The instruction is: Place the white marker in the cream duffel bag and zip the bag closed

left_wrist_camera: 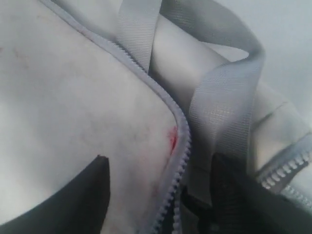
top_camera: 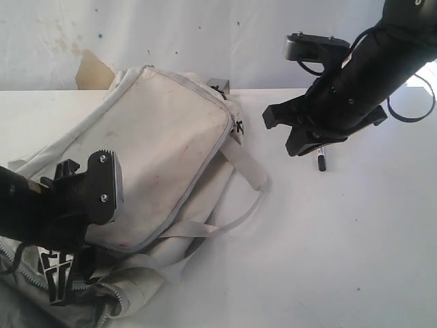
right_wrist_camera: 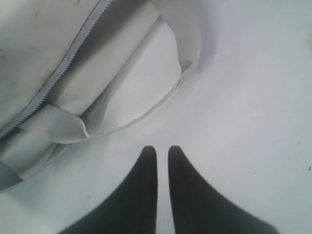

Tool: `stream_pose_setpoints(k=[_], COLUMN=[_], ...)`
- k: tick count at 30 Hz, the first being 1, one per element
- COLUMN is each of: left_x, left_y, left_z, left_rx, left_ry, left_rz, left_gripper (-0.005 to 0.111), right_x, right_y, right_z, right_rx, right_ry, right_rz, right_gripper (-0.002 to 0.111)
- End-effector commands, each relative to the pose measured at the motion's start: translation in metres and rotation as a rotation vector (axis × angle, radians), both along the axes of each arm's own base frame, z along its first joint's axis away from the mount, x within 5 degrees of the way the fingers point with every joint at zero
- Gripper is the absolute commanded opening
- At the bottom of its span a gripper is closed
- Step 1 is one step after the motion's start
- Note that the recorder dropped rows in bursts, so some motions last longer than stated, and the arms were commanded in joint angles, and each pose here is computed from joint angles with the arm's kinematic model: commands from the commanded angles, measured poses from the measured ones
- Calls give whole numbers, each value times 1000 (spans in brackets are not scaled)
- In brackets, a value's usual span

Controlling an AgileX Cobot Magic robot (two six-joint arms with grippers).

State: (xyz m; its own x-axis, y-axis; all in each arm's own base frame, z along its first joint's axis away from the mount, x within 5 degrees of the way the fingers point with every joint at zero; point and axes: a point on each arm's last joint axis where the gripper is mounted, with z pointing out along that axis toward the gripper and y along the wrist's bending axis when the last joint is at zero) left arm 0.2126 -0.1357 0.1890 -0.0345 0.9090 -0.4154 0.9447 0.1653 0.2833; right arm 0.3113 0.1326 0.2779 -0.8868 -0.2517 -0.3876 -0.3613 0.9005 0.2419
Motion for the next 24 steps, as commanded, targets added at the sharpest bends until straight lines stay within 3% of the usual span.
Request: stream_pose_setpoints(k=[1, 6, 8, 12, 13, 17, 24], left_x=[3, 7, 8, 7, 7, 8, 19], left_y=[-5, -9, -9, -10, -10, -12, -19], left_z=[-7, -14, -16, -16, -16, -8, 33], left_rx=[-45, -67, -65, -76, -81, -147, -363], left_ry=[-14, -9, -6, 3, 7, 16, -44], left_rz=[39, 35, 39, 51, 59, 114, 284], left_gripper=[64, 56, 43, 4, 0, 0, 0], right_x=[-1, 0, 0, 1, 1, 1, 1], right_y=[-4, -4, -5, -5, -5, -5, -5], right_z=[3, 4, 4, 4, 4, 4, 4], right_rx=[-7, -6, -10, -11, -11, -13, -18], right_ry=[-34, -47, -48, -58, -60, -65, -67], right_rz=[-6, -10, -8, -10, -10, -10, -9], right_gripper=[8, 8, 8, 8, 8, 8, 8])
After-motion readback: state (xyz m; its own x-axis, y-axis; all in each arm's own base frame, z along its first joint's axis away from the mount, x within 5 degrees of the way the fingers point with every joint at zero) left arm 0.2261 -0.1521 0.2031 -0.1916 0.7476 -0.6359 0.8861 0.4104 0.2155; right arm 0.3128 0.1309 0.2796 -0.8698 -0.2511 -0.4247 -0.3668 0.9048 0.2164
